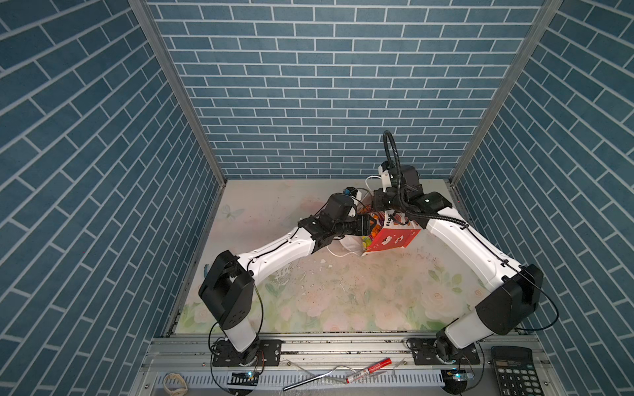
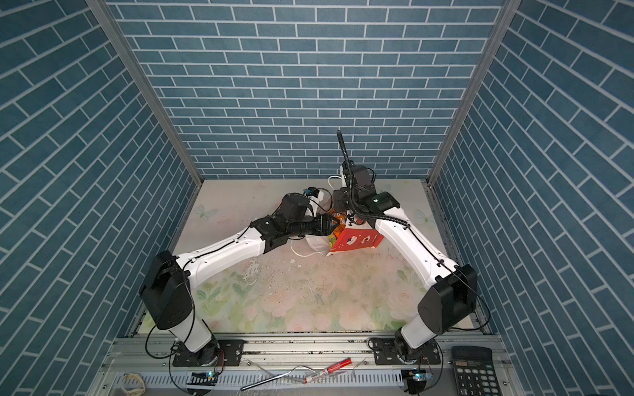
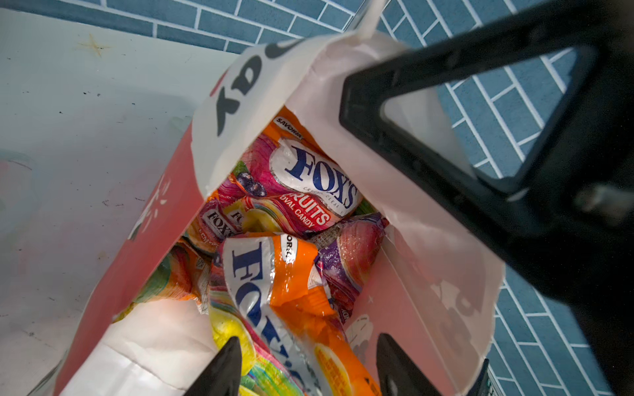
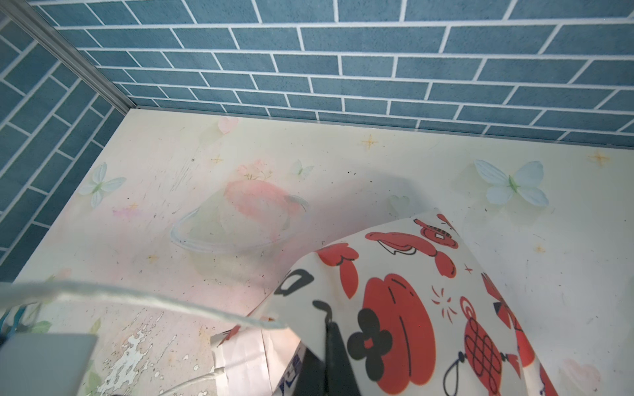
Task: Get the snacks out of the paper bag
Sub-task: 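Lower the left gripper onto an orange candy packet while the right holds the bag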
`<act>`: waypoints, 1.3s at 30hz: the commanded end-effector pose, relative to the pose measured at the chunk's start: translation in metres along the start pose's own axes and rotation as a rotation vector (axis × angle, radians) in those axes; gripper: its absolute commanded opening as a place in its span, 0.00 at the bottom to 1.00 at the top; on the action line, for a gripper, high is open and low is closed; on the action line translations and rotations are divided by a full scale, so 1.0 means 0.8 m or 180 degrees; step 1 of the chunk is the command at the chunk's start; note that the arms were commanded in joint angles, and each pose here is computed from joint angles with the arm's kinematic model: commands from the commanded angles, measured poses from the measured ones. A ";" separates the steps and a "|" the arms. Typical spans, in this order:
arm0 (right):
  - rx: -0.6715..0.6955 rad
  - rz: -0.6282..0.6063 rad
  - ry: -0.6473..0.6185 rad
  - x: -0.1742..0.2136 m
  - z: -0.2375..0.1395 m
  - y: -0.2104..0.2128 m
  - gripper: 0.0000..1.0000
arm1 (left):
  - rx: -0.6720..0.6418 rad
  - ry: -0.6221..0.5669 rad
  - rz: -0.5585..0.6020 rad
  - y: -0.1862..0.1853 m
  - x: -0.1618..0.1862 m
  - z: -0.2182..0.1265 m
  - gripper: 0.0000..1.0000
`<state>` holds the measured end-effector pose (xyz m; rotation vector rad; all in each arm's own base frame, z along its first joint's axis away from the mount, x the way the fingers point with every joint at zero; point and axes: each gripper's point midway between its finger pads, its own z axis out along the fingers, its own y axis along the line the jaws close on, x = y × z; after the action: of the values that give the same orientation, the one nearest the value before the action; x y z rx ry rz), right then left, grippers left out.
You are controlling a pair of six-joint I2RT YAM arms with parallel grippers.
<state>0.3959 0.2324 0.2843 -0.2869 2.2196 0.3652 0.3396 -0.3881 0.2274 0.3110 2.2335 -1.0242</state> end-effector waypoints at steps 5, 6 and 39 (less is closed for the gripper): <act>-0.0174 0.0183 -0.0343 -0.032 -0.020 0.011 0.00 | -0.0039 -0.0021 -0.0029 0.005 0.000 0.013 0.58; -0.0178 0.0182 -0.0348 -0.032 -0.020 0.012 0.00 | -0.0059 -0.0013 -0.0031 0.007 0.001 0.015 0.56; -0.0116 0.0188 -0.0334 -0.027 -0.017 0.007 0.00 | -0.0386 -0.0075 0.0081 0.025 -0.008 0.012 0.00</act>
<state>0.3946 0.2357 0.2822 -0.2897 2.2094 0.3884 0.3596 -0.3863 0.1959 0.2525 2.2894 -0.8937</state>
